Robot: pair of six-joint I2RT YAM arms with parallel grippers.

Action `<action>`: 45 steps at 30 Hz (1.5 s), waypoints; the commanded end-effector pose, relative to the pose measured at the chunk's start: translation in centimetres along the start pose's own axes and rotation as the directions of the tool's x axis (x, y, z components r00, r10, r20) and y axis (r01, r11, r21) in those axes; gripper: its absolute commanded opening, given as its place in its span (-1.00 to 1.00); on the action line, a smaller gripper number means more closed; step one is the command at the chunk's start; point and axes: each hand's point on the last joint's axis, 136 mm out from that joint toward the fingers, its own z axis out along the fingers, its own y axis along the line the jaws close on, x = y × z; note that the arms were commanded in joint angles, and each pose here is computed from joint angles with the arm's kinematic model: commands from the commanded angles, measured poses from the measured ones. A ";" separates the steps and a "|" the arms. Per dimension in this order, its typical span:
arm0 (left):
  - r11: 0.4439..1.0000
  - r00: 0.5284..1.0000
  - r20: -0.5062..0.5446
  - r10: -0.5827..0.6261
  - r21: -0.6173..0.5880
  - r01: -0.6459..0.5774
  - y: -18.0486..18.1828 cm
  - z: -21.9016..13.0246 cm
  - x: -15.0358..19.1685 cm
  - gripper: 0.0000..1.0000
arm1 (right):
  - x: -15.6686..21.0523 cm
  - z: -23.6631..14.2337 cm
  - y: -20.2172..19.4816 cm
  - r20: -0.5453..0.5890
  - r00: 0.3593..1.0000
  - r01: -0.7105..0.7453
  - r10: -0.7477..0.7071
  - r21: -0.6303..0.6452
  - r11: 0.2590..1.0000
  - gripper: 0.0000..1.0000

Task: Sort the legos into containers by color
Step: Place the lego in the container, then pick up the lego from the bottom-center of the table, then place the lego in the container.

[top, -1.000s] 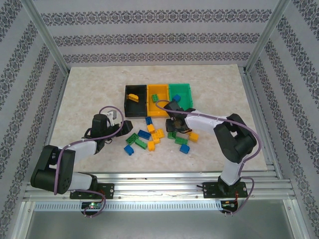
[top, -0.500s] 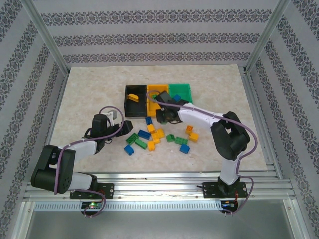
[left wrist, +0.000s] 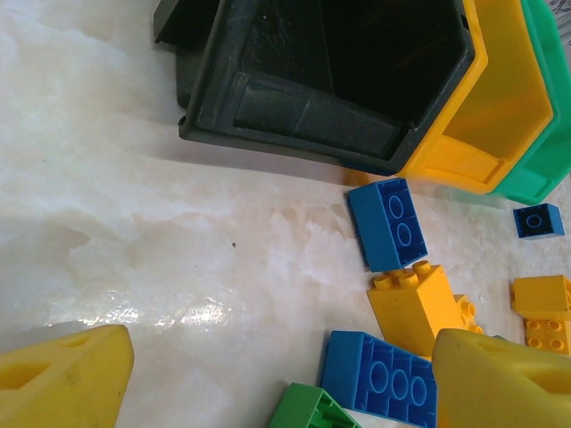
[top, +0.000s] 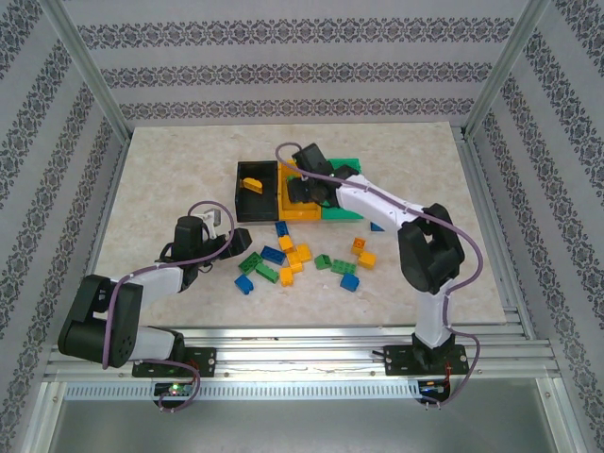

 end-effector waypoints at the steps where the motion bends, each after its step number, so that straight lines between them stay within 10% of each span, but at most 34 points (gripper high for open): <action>1: 0.999 0.999 0.046 0.008 0.031 -0.009 -0.7 -0.3 -1.4 0.74 | 4.2 -1.8 -0.6 -0.068 0.997 0.042 -0.040 0.021 0.999 0.05; 10: 0.999 1.000 0.024 -0.012 0.045 0.011 -0.6 0.3 -1.0 0.74 | 15.1 -2.8 -2.1 -0.264 0.963 0.064 -0.053 0.035 0.997 0.05; 23: 0.999 1.000 0.022 -0.007 0.036 0.006 -0.4 0.4 -0.9 0.74 | 17.6 -1.0 -1.7 -0.385 0.906 0.247 -0.177 0.139 0.959 -0.36; 45: 1.000 0.999 0.036 0.009 0.025 -0.010 -0.5 -0.1 -1.2 0.74 | -1.2 -1.6 0.9 0.031 0.997 0.077 -0.077 0.021 0.997 -0.39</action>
